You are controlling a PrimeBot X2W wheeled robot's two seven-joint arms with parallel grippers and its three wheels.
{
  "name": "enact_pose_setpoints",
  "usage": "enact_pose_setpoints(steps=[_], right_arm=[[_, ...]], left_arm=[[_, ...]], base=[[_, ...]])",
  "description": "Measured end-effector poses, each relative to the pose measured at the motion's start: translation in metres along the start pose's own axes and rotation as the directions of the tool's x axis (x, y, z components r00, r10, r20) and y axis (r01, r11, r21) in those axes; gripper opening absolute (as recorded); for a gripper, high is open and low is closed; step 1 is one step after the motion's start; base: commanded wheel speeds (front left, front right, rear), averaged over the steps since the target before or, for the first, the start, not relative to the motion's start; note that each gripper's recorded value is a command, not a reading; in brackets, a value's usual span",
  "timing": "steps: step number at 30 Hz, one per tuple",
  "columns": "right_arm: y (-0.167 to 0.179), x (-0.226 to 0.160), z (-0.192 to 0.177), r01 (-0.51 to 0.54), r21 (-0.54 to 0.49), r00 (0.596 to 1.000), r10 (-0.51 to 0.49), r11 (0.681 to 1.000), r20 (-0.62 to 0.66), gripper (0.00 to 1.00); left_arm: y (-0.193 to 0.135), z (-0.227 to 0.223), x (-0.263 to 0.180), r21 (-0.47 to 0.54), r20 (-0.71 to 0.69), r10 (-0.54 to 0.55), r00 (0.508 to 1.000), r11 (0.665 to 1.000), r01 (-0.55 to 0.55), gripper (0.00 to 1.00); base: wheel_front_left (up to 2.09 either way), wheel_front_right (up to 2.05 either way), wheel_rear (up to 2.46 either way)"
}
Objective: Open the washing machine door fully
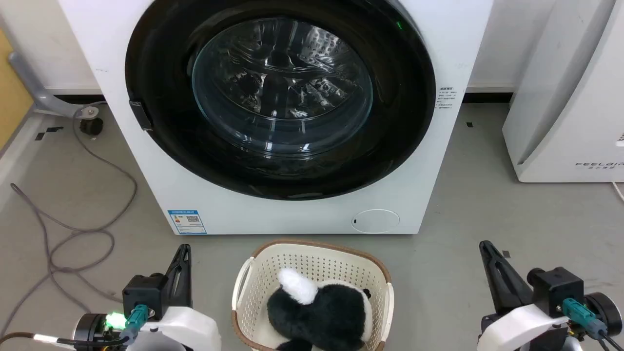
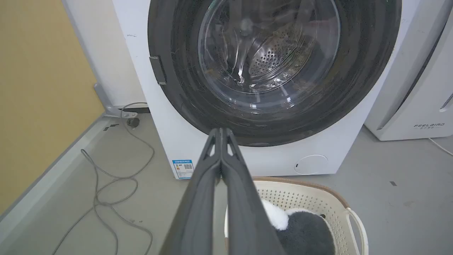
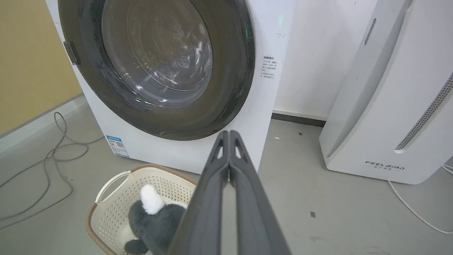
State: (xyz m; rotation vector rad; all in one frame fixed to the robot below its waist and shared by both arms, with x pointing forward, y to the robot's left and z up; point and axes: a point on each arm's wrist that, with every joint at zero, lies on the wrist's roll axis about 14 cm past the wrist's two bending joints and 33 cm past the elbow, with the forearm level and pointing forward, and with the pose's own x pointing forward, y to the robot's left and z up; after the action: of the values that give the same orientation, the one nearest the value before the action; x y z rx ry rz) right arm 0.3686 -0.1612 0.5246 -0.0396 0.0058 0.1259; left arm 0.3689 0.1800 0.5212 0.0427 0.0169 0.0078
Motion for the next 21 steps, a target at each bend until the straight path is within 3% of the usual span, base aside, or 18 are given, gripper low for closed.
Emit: enact_pose_setpoints(steps=[21], right_arm=[[0.0012,0.0001,-0.0013,-0.004,-0.002,1.0,0.004,1.0,-0.009,0.0]], left_arm=[[-0.0008,0.0002,0.0002,0.005,-0.003,-0.002,1.0,1.0,0.002,0.0]], base=[[0.0,0.0,0.0]])
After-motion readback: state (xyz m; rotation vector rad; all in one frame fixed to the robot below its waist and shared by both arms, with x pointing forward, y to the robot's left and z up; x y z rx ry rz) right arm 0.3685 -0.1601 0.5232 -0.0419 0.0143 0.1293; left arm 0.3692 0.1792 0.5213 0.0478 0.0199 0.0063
